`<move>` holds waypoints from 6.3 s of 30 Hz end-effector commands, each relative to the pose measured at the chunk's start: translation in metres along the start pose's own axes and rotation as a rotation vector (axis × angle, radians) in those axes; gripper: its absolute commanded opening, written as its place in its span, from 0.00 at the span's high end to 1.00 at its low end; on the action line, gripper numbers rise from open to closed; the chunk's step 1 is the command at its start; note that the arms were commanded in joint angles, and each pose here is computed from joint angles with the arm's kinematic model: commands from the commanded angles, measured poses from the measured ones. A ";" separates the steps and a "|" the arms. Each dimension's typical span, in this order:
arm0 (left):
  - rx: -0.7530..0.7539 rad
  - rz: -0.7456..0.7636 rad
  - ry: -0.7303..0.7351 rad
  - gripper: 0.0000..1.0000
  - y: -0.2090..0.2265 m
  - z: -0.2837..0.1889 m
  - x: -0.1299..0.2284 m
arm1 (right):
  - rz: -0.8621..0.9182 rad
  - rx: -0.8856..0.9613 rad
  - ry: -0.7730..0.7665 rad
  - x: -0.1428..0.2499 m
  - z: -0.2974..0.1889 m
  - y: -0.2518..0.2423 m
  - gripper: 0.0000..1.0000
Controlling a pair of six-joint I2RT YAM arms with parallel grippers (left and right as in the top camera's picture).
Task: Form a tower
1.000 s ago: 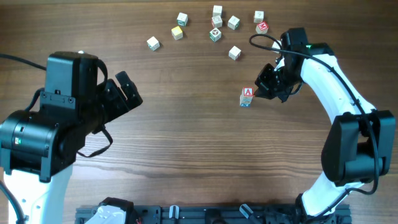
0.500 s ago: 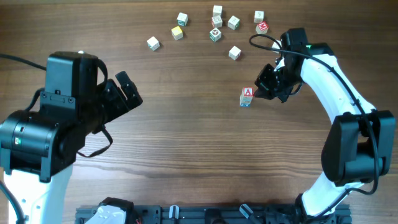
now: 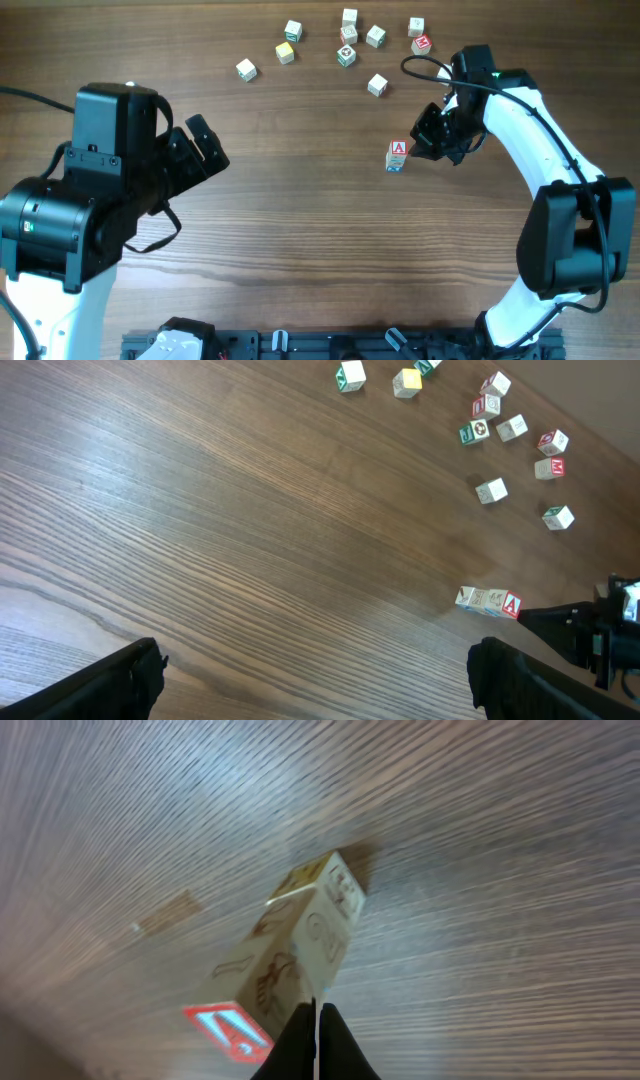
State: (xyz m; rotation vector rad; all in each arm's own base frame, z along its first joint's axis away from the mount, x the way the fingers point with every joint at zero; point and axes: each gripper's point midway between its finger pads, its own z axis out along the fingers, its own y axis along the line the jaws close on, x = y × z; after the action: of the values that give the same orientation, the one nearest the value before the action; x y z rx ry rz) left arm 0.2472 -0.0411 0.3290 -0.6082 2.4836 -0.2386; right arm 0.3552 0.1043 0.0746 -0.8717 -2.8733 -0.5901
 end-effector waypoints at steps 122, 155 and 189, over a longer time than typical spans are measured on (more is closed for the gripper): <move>0.030 -0.008 -0.225 0.00 0.033 -0.064 -0.001 | -0.688 -0.306 -1.531 0.059 -0.134 -0.100 0.00; 0.245 -0.217 -0.818 0.00 0.123 0.133 0.056 | -0.687 -0.305 -1.530 0.059 -0.134 -0.100 0.00; 0.281 0.299 -0.853 0.00 0.083 0.139 0.067 | -0.688 -0.305 -1.530 0.059 -0.134 -0.100 0.00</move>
State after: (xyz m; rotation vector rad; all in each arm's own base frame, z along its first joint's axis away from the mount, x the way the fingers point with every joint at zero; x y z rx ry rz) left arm 0.2458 0.0020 0.1613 -0.2157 1.6308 -0.1616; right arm 0.2472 0.0055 0.1734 -0.2511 -4.6702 -0.4257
